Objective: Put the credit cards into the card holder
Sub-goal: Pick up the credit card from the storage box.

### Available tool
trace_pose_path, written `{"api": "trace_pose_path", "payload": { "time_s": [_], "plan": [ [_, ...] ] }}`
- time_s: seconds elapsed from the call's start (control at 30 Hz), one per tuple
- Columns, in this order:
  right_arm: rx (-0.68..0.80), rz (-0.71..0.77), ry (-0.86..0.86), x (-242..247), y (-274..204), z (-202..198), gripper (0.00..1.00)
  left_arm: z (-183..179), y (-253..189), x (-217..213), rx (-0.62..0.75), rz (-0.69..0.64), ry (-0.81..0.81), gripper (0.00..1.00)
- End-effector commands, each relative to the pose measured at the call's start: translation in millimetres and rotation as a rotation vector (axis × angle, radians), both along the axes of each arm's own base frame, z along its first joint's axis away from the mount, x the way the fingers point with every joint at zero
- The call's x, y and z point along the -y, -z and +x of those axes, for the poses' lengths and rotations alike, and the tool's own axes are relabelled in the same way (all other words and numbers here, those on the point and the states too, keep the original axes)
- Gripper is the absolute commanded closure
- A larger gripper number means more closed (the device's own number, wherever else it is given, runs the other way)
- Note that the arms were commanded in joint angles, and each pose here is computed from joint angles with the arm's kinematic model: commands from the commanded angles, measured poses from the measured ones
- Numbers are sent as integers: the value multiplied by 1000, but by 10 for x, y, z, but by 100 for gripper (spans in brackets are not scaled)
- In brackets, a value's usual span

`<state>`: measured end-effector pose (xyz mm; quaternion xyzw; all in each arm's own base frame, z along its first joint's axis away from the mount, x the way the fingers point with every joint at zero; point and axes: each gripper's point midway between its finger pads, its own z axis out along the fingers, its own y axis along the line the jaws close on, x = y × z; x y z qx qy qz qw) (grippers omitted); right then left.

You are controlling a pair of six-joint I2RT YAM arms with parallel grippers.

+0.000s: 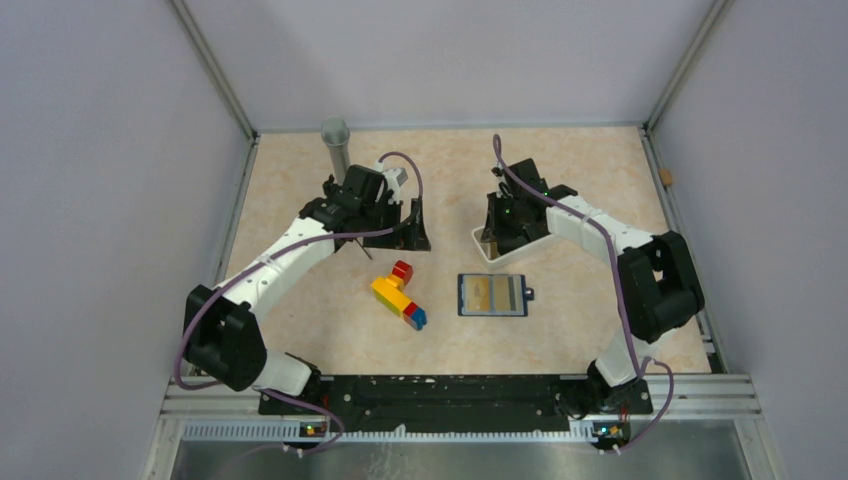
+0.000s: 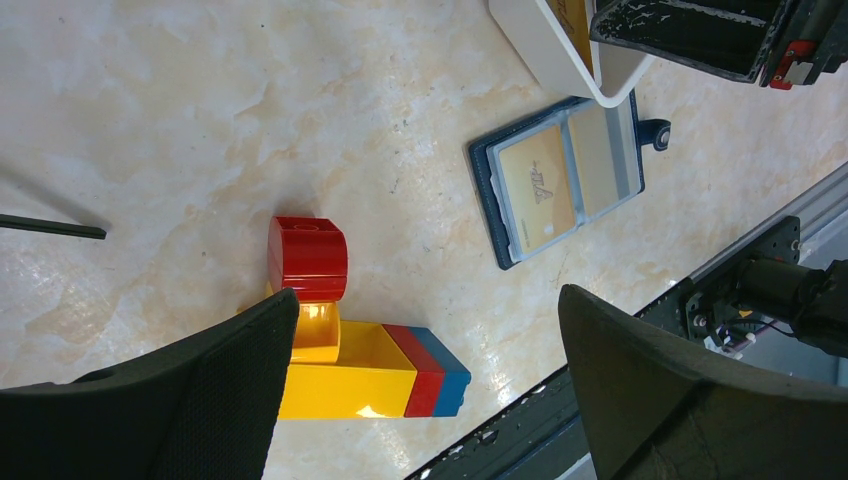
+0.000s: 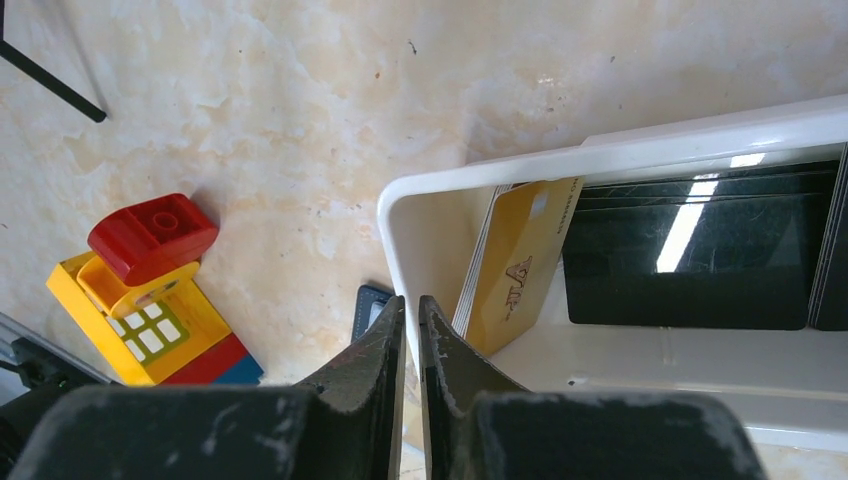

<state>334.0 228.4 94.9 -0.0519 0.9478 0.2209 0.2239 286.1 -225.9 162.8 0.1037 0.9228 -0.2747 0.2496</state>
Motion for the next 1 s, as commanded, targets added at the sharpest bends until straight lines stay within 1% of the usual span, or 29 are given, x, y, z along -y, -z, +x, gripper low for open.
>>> {"api": "trace_pose_path", "payload": {
  "time_s": [0.0,0.07,0.13,0.2,0.3,0.33,0.43,0.73,0.97],
  "plan": [
    [65,43,-8,-102,-227,80,93,32,-141,-26,58,-18,-7,1],
    [68,32,-5,-82,-222,82,93,30,-146,-25,59,-19,-7,1],
    [82,19,7,-46,-256,92,89,32,-150,-27,62,-18,-7,1],
    [117,-4,33,24,-321,123,80,31,-158,-29,65,-18,-7,1],
    [157,-47,77,139,-379,168,62,32,-167,-35,68,-18,-9,1],
    [156,-62,82,162,-359,173,59,31,-163,-33,67,-17,-9,1],
    [129,-95,91,192,-275,194,59,32,-158,-32,65,-19,-9,1],
    [74,-124,100,141,-27,202,59,28,-158,-32,62,-21,-9,1],
    [51,-107,55,-51,130,227,57,24,-160,-27,63,-23,-8,1]
  ]
}}
